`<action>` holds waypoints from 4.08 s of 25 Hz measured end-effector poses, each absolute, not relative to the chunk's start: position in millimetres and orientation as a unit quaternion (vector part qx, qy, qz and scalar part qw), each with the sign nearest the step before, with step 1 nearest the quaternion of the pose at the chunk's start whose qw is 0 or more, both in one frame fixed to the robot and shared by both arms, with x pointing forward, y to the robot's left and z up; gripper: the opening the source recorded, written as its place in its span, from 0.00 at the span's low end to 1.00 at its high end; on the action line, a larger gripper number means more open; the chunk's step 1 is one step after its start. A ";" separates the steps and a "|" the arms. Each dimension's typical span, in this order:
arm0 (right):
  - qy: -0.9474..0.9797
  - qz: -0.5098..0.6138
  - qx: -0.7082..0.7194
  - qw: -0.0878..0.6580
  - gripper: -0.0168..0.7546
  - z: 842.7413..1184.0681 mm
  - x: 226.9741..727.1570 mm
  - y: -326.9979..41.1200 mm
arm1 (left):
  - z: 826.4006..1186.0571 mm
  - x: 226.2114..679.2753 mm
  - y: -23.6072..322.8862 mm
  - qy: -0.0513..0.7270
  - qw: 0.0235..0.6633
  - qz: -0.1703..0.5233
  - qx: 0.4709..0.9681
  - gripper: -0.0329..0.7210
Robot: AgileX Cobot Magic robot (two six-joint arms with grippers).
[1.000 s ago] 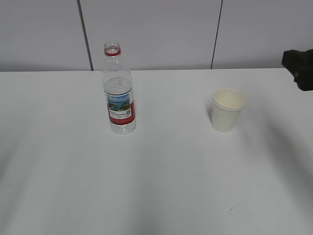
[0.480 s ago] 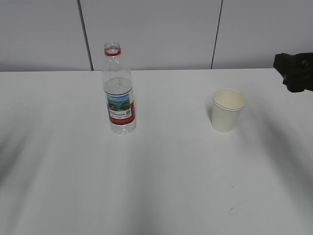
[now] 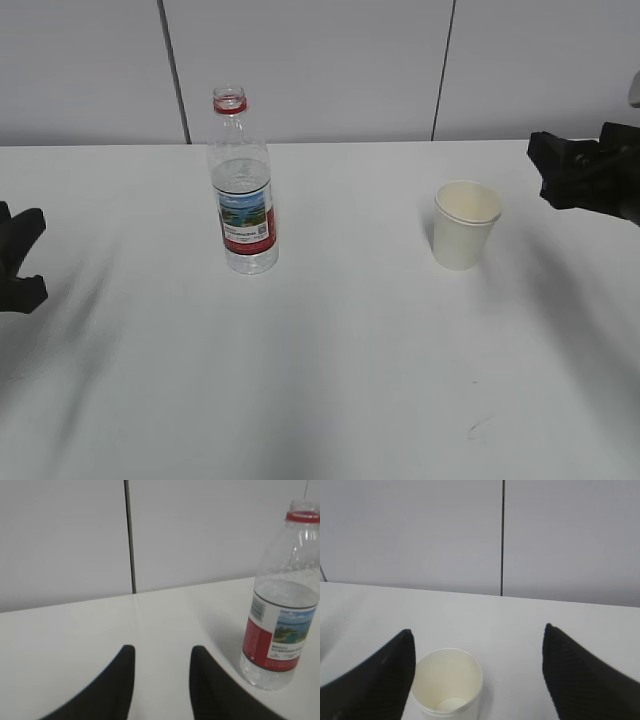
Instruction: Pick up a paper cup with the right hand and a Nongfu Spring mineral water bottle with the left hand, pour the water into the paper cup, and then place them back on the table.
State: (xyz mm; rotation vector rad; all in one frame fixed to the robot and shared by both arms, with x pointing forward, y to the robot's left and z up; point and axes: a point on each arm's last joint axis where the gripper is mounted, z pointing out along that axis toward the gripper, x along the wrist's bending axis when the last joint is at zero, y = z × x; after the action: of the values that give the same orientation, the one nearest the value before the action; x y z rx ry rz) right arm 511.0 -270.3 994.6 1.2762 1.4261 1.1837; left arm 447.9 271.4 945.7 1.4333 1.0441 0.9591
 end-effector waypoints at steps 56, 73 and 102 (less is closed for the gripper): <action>0.613 0.481 0.495 0.386 0.83 867.8 555.0 -255.8 | 924.8 467.3 258.1 0.412 0.542 0.338 0.650 0.83; 0.601 0.506 0.501 0.363 0.83 836.9 597.2 -248.0 | 924.9 467.4 258.1 0.412 0.542 0.338 0.649 0.83; 0.609 0.520 0.484 0.352 0.69 828.8 609.6 -242.3 | 908.1 493.3 225.4 0.354 0.559 0.284 0.694 0.83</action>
State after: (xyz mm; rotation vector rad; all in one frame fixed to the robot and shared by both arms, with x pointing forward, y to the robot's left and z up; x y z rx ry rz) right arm 609.6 -242.3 828.8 1.2529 1.5756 1.3452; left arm 493.3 225.4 908.1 1.6363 0.8346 0.6688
